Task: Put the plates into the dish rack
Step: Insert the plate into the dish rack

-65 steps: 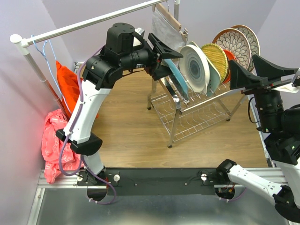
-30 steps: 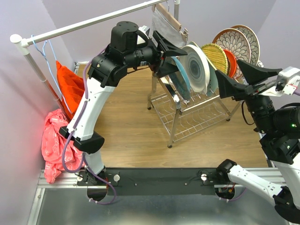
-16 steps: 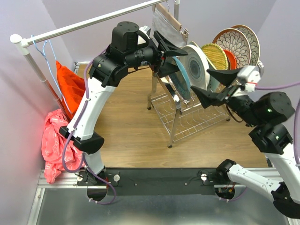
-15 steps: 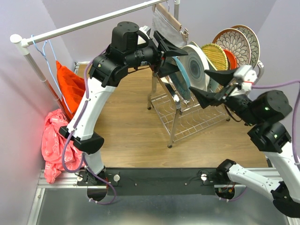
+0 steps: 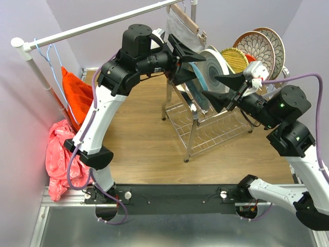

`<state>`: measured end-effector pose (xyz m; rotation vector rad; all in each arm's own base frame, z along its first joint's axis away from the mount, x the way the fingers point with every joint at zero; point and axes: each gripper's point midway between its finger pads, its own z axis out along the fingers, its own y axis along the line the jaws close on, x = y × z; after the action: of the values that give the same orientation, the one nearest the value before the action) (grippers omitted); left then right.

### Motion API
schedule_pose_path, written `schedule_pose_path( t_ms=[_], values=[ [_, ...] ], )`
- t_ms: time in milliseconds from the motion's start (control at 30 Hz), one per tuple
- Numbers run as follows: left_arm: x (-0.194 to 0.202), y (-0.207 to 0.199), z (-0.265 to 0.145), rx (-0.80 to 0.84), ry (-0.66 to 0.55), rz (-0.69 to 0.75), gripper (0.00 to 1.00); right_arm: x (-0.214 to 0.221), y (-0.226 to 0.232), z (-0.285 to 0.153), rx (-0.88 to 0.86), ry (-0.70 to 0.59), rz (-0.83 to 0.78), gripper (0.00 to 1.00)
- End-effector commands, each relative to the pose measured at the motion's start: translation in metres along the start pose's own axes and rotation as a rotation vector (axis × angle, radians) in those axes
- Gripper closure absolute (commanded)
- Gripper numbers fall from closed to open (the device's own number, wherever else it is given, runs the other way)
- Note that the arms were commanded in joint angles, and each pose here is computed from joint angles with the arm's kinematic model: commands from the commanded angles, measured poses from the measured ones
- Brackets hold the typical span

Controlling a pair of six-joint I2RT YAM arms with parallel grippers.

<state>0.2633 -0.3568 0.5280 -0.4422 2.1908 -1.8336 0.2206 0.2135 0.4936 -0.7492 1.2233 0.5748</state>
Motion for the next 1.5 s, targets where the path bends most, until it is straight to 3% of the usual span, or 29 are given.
schedule_pose_path(
  t_ms=[0, 433, 900, 1067, 1467],
  values=[
    [0.009, -0.021, -0.005, 0.084, 0.021, 0.029, 0.28, -0.002, -0.018, -0.001, 0.084, 0.044, -0.015, 0.30],
    [0.007, -0.026, -0.008, 0.103, -0.001, 0.021, 0.28, 0.009, -0.012, 0.004, 0.034, 0.107, -0.028, 0.37],
    [0.009, -0.021, -0.013, 0.095, -0.009, 0.021, 0.28, 0.013, -0.007, 0.010, -0.001, 0.128, -0.024, 0.62],
    [0.009, -0.020, -0.015, 0.094, -0.012, 0.025, 0.27, 0.010, -0.010, 0.011, 0.013, 0.123, -0.020, 0.81],
    [0.012, -0.018, -0.022, 0.092, -0.018, 0.039, 0.27, -0.004, -0.015, 0.011, 0.041, 0.072, -0.029, 0.96]
  ],
)
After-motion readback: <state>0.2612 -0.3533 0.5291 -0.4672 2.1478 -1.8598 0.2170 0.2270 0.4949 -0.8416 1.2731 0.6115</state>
